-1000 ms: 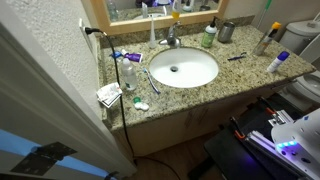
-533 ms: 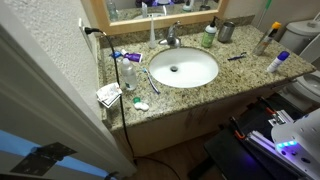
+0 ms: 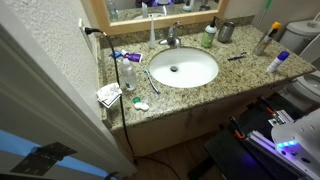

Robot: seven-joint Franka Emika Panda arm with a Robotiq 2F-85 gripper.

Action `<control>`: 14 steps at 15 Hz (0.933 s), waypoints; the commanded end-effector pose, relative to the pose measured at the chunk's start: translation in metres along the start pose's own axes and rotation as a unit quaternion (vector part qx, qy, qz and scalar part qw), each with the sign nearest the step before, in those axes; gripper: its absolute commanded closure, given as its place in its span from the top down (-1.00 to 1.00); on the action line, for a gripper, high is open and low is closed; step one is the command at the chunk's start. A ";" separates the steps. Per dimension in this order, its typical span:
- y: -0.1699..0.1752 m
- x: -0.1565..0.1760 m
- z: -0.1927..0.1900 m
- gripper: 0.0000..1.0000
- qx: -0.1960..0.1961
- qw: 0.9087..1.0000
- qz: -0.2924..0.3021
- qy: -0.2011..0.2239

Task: Move the white and orange tube from the left to the right side of the counter

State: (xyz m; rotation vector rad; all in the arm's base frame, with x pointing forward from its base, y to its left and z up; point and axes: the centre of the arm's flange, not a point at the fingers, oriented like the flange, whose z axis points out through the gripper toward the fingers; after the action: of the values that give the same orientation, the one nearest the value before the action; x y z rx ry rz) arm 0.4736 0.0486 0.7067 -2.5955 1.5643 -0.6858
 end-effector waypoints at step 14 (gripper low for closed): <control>0.150 0.187 0.072 -0.95 -0.109 0.937 0.328 0.047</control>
State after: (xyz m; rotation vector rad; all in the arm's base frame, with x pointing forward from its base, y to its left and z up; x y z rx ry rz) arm 0.4498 -0.1982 0.6701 -1.9453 2.4632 -0.5934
